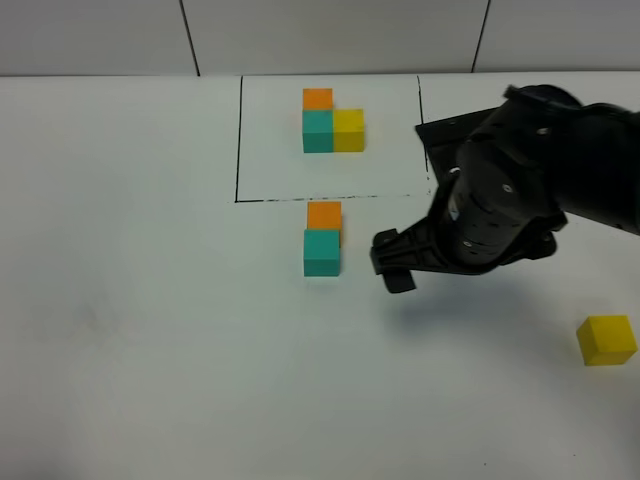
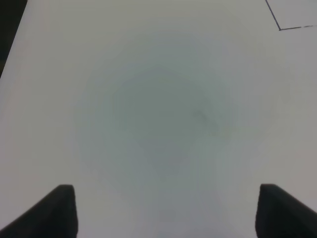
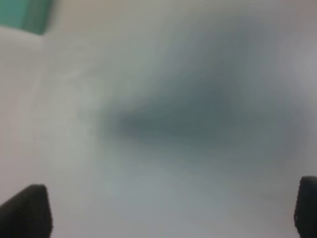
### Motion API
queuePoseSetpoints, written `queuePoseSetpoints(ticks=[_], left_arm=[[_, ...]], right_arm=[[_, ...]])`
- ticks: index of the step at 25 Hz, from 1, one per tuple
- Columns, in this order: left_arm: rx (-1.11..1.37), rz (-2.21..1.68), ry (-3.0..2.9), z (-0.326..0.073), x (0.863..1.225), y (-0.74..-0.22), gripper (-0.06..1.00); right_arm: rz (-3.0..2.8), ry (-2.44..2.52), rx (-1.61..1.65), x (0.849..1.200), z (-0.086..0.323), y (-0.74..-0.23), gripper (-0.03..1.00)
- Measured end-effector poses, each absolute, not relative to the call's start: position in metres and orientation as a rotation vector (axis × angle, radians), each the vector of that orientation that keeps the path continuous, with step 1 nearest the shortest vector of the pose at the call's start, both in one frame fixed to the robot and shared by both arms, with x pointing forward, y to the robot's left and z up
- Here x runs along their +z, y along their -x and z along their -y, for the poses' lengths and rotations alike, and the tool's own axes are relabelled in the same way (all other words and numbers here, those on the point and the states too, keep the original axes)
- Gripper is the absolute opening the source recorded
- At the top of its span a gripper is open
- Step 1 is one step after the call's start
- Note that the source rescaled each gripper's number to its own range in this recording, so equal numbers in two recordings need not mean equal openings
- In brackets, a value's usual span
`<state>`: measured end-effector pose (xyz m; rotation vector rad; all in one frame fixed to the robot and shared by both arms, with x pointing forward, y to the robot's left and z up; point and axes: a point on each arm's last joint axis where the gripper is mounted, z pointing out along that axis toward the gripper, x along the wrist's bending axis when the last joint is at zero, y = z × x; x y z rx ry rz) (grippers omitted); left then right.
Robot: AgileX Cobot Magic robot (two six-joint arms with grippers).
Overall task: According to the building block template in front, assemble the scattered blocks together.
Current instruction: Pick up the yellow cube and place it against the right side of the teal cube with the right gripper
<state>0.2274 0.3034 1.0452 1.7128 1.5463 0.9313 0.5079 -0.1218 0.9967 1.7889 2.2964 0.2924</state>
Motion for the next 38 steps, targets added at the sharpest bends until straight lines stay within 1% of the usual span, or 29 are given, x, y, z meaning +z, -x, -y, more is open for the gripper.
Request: queuePoseSetpoints(ticks=[7,11,17,25,31,35,38], left_arm=[[0.931,-1.546,-1.713,-0.303,1.045,-0.227,0.81],[0.931,-1.546,-1.713,-0.303,1.045,-0.227,0.81],[0.931,-1.546,-1.713,-0.303,1.045,-0.227,0.81],[0.932,-1.546,-1.714,-0.303,1.045,-0.227,0.81],[0.932,-1.546,-1.714,-0.303,1.045,-0.227,0.81],[0.932,-1.546,-1.714,-0.303,1.045,-0.227,0.81],[0.932,-1.546,-1.714,-0.303,1.045,-0.227,0.81]], right_arm=[[-2.280,-1.801,0.170,0.995,0.184,-0.483,1.00],[-2.240,-1.857,0.140,0.984,0.218,-0.471,1.00],[-2.193,-1.951,0.164,0.966,0.255,-0.467,1.00],[-2.168,-1.975,0.204,0.953,0.274,-0.471,1.00],[-2.205,-2.030,0.151,0.928,0.280,-0.479,0.99],[-2.189,-2.076,0.143,0.915,0.288,-0.484,0.94],[-2.191,-2.107,0.125,0.909,0.290,-0.485,0.84]])
